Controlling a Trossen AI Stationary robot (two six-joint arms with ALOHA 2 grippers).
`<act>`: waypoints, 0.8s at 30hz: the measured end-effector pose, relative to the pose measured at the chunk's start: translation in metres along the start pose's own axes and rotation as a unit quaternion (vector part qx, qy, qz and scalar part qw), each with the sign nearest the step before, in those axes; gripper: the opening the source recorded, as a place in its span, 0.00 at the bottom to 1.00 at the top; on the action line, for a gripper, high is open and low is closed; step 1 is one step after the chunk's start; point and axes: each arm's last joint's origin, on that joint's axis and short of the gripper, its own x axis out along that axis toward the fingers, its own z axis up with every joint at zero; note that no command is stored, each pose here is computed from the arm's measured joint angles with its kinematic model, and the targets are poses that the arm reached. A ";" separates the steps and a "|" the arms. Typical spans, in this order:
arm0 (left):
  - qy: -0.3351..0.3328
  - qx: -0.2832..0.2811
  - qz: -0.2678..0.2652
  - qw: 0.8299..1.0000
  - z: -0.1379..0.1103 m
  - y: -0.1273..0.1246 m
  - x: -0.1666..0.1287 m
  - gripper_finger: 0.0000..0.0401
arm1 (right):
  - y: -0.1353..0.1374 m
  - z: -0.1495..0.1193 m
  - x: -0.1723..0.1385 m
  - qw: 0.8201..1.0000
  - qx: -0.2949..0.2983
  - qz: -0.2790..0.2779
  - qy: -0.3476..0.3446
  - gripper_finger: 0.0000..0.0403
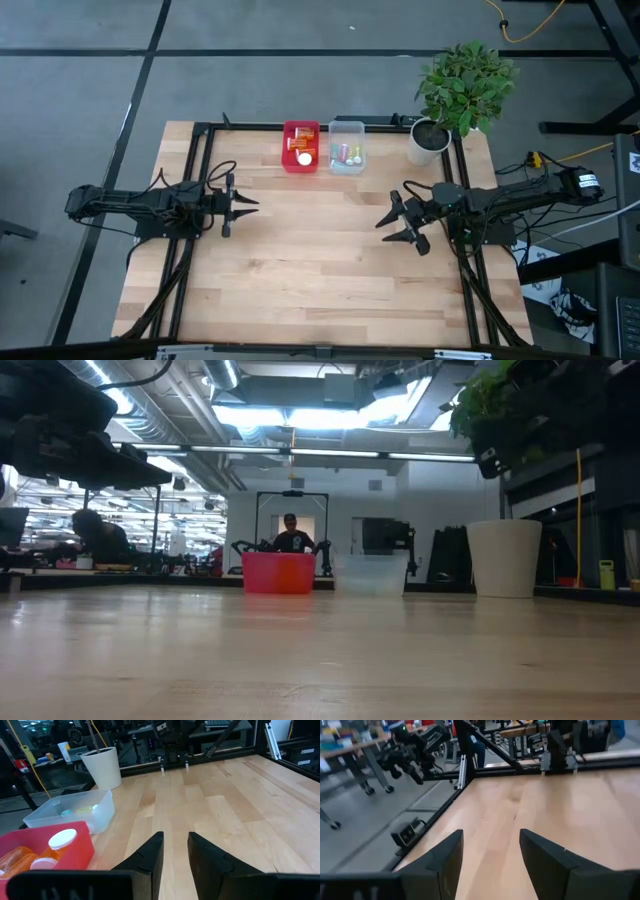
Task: Pick and place medicine bottles into bin by pill shape (circle, oval)
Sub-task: Return to Home Position
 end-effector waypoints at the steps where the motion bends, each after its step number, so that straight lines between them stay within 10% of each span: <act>1: 0.000 0.000 0.000 1.000 0.000 0.000 0.000 0.21 | 0.000 0.000 0.000 1.000 0.012 0.000 0.000 0.49; 24: 0.000 0.000 0.000 1.000 0.000 0.000 0.000 0.21 | 0.013 0.007 -0.018 0.999 0.029 0.016 -0.010 0.49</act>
